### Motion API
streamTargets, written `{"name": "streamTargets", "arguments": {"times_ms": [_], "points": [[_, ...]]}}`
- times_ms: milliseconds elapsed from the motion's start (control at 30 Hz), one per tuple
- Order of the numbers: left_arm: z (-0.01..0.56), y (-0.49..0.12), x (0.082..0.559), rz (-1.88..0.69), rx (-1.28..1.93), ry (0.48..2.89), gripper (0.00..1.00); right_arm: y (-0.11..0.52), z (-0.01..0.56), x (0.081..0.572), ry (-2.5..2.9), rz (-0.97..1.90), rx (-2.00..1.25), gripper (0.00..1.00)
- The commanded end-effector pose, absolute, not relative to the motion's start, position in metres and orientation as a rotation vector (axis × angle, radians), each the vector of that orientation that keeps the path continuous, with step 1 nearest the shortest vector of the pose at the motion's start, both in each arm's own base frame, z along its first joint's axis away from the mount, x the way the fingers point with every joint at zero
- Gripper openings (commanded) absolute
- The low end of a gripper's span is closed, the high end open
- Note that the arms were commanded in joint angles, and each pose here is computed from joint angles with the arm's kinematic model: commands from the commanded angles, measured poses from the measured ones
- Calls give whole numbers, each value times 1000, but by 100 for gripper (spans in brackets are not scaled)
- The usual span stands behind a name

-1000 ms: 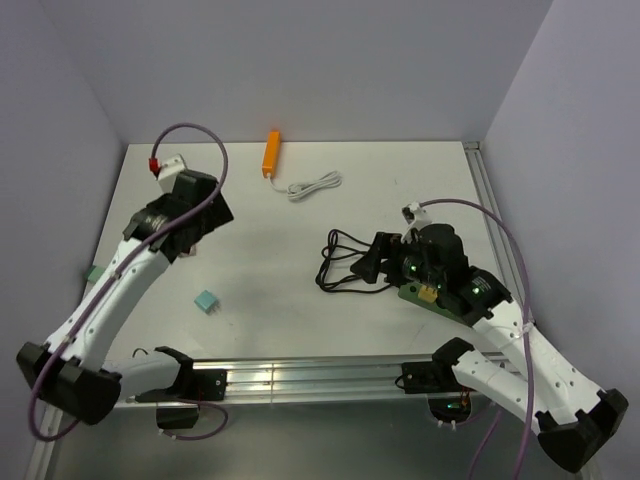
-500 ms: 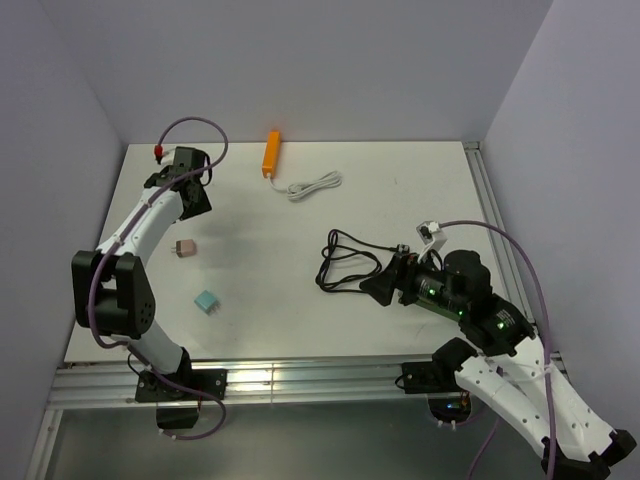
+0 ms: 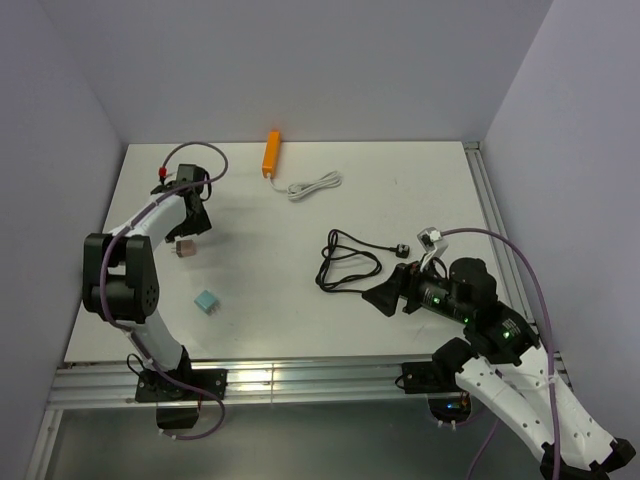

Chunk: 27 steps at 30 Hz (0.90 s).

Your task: Insert the plug

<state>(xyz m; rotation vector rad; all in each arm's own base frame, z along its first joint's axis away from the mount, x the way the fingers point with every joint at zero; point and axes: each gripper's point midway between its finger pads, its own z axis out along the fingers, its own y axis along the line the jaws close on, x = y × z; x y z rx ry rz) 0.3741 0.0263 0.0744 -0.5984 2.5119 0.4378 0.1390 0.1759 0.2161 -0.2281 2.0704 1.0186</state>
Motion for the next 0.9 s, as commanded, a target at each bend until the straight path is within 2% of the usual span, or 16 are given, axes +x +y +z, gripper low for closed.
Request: {"name": "streamTargets", "arguments": {"times_ms": [0, 600, 700, 800, 833, 867], "points": [[67, 31, 376, 450, -637, 2504, 71, 178, 223, 134, 2019, 1047, -273, 92], [31, 43, 377, 505, -641, 2565, 71, 179, 222, 128, 2014, 1067, -310, 92], [27, 40, 379, 480, -643, 2573, 63, 179, 222, 129, 2018, 1062, -308, 92], [30, 37, 380, 449, -649, 2571, 45, 179, 221, 130, 2021, 1057, -305, 92], [33, 36, 380, 437, -651, 2566, 34, 179, 221, 131, 2021, 1054, -300, 92], [35, 34, 381, 418, -648, 2565, 28, 178, 221, 132, 2024, 1047, -295, 92]]}}
